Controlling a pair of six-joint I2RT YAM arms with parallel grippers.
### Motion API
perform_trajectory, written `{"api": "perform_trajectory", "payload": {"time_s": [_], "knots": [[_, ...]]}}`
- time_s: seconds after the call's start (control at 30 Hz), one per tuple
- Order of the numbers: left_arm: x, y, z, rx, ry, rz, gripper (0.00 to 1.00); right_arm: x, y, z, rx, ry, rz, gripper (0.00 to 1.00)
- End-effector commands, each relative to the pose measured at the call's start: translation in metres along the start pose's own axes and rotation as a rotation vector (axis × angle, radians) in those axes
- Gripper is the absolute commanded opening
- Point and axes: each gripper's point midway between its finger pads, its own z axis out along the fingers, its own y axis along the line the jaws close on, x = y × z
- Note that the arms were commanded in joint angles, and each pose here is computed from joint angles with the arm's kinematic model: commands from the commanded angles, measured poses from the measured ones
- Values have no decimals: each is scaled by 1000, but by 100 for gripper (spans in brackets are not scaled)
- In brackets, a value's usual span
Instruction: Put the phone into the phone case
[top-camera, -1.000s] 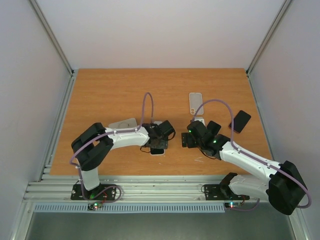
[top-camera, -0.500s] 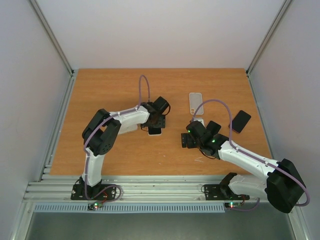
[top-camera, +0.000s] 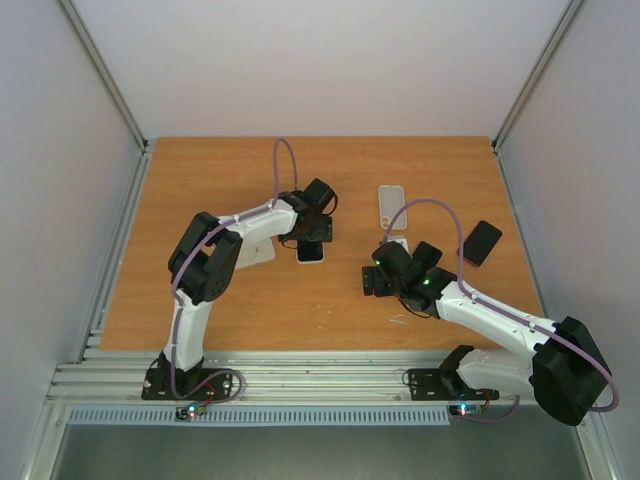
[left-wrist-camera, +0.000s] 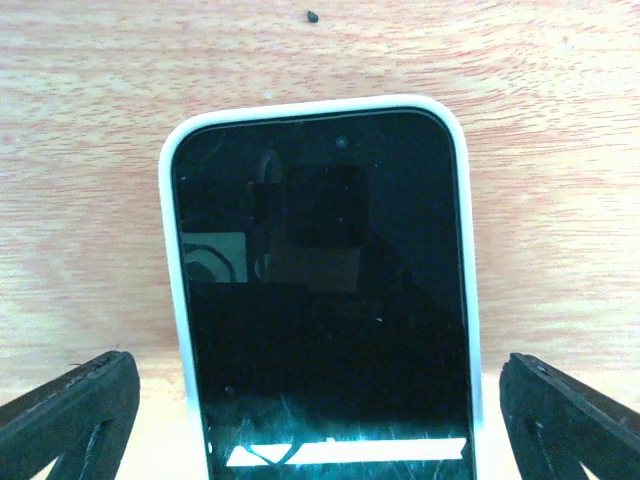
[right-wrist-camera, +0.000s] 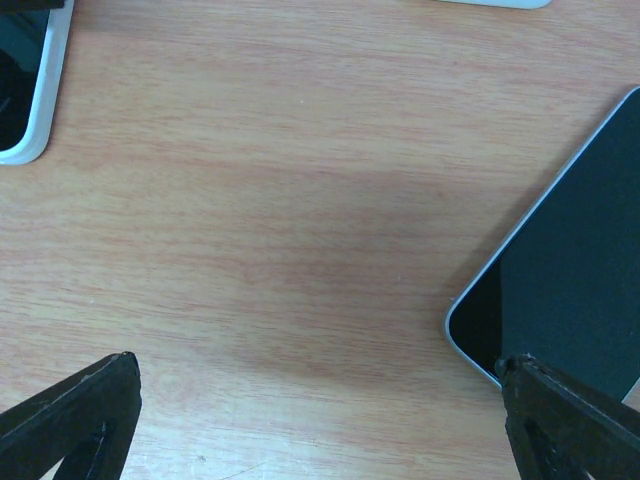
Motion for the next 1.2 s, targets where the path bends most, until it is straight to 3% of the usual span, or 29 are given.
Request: {"api": "perform_trajectory", "payload": {"time_s": [0.0,0.2,0.6,1.17], "knots": [[-20,6,-35,38,-62,-18,99,-7,-2,-1,10,-23,15,98],[-34,43,-41,29,-70,-105,99,-7,-2,-2,11,-23,14,98],[-46,85,-10,79,17,-244,99,-7,-2,0,17,-18,5,99],[14,85,4,160,172,-247,99,-6,-1,2,20,-10,-1,99]]}}
